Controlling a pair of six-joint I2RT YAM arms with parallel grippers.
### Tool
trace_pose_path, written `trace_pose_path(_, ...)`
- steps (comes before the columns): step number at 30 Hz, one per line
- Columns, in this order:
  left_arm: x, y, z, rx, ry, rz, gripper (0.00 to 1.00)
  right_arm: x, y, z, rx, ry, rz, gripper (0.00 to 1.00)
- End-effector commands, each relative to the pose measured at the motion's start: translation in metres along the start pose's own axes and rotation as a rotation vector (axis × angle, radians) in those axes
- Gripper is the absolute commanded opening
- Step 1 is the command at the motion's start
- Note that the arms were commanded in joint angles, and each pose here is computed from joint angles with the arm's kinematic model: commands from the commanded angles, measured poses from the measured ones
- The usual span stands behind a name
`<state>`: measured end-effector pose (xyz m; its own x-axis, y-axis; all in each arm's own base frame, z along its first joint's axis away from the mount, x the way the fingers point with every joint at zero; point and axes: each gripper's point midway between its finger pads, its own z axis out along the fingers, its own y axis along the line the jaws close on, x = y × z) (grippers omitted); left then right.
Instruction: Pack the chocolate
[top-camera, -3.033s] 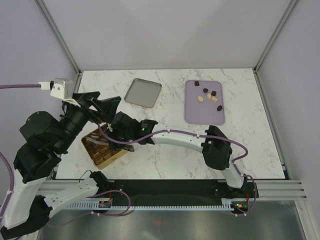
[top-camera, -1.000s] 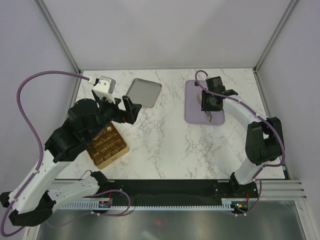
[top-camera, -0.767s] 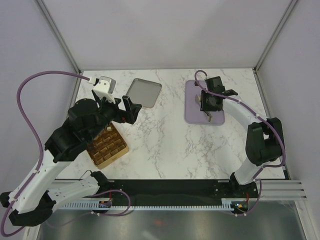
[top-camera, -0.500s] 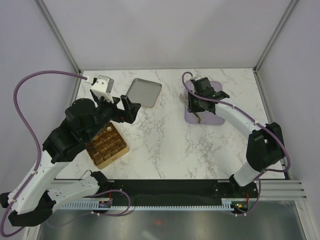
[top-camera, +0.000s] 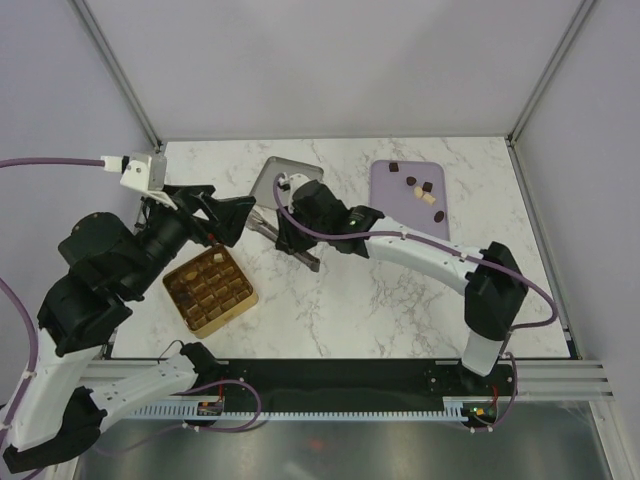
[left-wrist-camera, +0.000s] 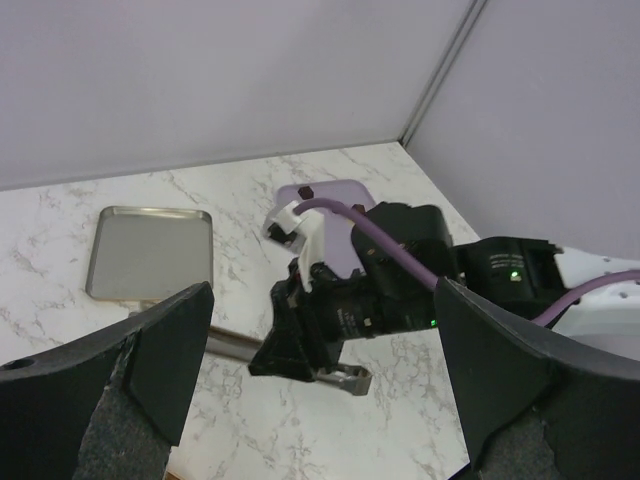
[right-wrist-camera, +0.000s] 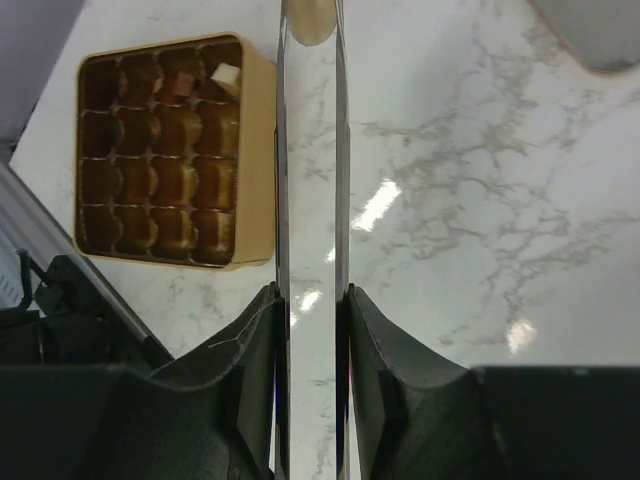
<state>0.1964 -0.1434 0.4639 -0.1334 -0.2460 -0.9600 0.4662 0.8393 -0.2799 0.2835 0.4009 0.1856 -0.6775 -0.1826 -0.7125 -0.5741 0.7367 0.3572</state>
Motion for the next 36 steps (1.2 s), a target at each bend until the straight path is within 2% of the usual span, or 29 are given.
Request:
trace_pose_path(1,-0.018,-0.007,-0.011,0.034,-0.041,-0.045,1.00,-0.018,0.061,0.015,-0.139,-0.056,-0.019,0.29)
trace_pose_path(8,-0.024,-0.003,-0.023,0.033,-0.072,-0.049,1.00,0.010,0.132,0.042,-0.249,0.001,-0.092,0.30)
trace_pose_path(15,-0.029,0.002,-0.032,0.018,-0.092,-0.038,1.00,0.048,0.164,0.055,-0.295,0.074,-0.137,0.31)
trace_pose_path(36,-0.025,0.001,-0.030,0.022,-0.077,-0.042,1.00,0.073,0.161,0.070,-0.265,0.130,-0.169,0.37)
